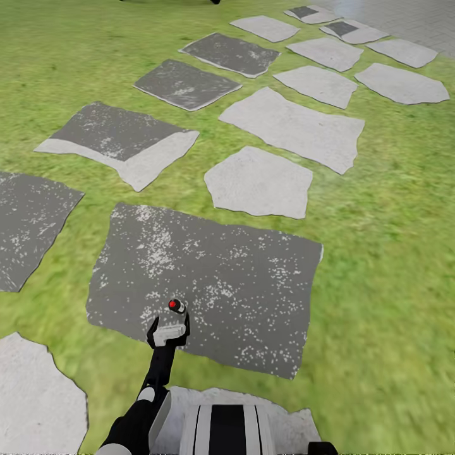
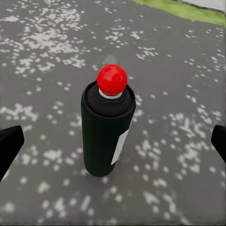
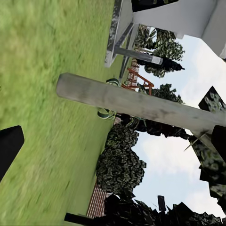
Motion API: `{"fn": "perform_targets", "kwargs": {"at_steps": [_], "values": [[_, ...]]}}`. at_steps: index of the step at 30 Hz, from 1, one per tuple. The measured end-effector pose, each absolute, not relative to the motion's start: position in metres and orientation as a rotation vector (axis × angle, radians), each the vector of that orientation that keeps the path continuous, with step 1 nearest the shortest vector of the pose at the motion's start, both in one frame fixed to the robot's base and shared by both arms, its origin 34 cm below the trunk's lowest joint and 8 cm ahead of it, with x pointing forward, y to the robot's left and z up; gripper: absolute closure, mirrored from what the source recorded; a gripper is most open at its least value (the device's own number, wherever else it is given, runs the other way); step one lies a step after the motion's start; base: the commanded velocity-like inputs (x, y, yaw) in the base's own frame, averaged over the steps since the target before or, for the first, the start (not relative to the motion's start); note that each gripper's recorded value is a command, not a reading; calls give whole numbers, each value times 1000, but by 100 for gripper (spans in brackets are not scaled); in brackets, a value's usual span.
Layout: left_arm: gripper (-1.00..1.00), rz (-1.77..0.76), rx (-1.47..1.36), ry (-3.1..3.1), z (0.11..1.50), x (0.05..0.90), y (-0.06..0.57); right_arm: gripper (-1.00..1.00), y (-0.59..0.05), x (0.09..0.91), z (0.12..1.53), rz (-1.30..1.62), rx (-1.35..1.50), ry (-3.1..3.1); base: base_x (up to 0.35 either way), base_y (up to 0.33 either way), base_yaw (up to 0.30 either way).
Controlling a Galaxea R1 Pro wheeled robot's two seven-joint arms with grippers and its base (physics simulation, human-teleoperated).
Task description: In the garden, pick up the pesticide atomizer on the floor and spray pesticide onto both trees until each tree trunk is fully covered.
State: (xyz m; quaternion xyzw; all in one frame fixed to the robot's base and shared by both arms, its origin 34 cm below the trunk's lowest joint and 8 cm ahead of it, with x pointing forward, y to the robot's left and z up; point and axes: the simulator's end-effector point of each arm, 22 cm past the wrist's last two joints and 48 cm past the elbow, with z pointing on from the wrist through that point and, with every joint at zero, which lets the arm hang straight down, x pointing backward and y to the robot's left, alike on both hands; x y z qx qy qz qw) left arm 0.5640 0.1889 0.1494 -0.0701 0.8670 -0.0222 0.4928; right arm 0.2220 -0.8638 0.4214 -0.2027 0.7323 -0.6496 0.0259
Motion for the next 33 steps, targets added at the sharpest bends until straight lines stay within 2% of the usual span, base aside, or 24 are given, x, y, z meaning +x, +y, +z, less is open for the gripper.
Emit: {"fn": "perform_targets", "kwargs": {"at_steps": [33], "values": [[-100, -54, -171, 2118, 143, 559, 189, -100, -864, 221, 419, -2010, -641, 2270, 58, 3, 0]]}}
